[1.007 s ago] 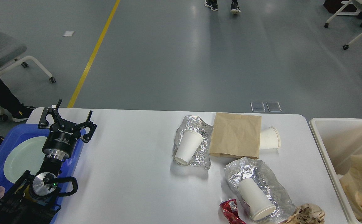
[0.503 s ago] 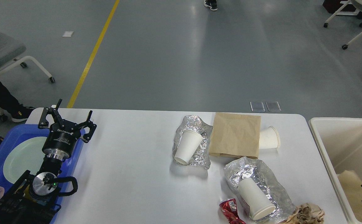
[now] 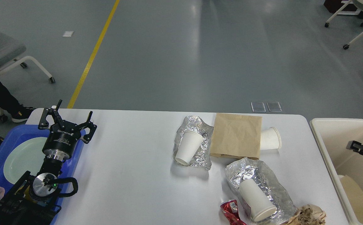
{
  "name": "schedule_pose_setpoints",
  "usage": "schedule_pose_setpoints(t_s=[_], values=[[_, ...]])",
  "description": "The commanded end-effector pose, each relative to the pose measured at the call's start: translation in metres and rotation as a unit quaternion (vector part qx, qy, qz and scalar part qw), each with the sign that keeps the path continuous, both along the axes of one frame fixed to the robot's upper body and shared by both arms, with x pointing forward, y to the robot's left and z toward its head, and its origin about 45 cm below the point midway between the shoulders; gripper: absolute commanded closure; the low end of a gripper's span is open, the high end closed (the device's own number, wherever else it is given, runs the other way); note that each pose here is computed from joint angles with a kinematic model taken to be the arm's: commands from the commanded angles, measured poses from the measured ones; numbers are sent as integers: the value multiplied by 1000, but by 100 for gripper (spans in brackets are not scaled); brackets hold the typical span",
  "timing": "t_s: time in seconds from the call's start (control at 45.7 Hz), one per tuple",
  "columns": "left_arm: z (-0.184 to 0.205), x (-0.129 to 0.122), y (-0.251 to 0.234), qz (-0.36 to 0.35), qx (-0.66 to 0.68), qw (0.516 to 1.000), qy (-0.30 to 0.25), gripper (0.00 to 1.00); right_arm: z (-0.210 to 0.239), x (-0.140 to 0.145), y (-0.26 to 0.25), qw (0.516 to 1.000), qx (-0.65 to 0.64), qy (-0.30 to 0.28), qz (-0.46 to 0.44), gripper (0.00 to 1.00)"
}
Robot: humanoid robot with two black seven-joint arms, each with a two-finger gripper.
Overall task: Tidy desktop
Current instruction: 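Raise the right gripper and reach toward the flat brown paper sheet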
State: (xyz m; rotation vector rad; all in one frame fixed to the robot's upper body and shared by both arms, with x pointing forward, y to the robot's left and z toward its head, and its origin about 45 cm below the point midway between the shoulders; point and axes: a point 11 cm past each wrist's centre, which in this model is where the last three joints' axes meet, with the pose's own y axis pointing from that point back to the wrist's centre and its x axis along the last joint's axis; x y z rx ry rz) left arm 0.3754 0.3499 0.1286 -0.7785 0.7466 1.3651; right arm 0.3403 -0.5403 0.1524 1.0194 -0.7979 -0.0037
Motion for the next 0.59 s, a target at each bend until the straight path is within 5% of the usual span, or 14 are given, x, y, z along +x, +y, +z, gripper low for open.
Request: schedule_pose_setpoints(t_s=[0.0, 0.263, 0.569], values=[[0, 0, 0, -1, 0, 1000, -1, 1, 64, 39, 40, 998, 39, 25, 39, 0], [0, 0, 0, -1, 0, 1000, 0, 1, 144, 59, 154, 975, 132, 114, 136, 0], [0, 0, 0, 0, 0, 1000, 0, 1, 216, -4, 260, 940, 153, 172, 252, 0]])
